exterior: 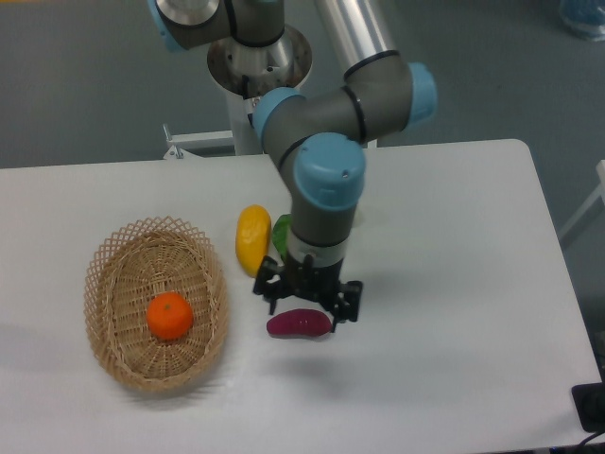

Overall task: Pick up the orange from the basket
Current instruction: 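Move the open gripper over the basket and lower it onto the orange, then close the gripper around the orange inside the basket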

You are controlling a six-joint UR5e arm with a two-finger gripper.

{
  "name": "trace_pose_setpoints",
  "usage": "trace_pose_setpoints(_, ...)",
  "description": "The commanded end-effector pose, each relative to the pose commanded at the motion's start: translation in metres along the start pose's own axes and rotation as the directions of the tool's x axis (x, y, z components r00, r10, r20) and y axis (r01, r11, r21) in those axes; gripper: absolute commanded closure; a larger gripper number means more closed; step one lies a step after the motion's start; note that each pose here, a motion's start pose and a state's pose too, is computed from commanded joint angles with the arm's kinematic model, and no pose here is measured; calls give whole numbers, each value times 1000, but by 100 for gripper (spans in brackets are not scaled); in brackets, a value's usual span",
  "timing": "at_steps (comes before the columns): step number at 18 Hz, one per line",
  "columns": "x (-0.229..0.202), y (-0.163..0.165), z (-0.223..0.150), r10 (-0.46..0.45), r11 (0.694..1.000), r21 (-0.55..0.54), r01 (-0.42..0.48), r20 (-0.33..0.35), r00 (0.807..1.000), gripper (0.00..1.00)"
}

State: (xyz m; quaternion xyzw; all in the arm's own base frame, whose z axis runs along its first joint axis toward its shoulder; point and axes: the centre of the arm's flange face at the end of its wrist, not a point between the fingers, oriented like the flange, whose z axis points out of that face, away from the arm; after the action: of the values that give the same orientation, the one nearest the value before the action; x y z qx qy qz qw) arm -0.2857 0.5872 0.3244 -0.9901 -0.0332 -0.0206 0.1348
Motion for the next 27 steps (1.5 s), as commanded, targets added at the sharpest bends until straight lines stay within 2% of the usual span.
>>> trace_pose_setpoints(5, 63, -18, 24, 100, 995, -22, -101, -41, 994, 0)
trace_pose_setpoints(12, 117, -23, 40, 170, 984, -48, -174, -73, 983, 0)
trace_pose_setpoints(16, 131, -12, 59, 186, 978, -81, -194, -91, 978, 0)
trace_pose_setpoints(27, 157, 2, 102, 238, 948, -202, -246, -61, 969, 0)
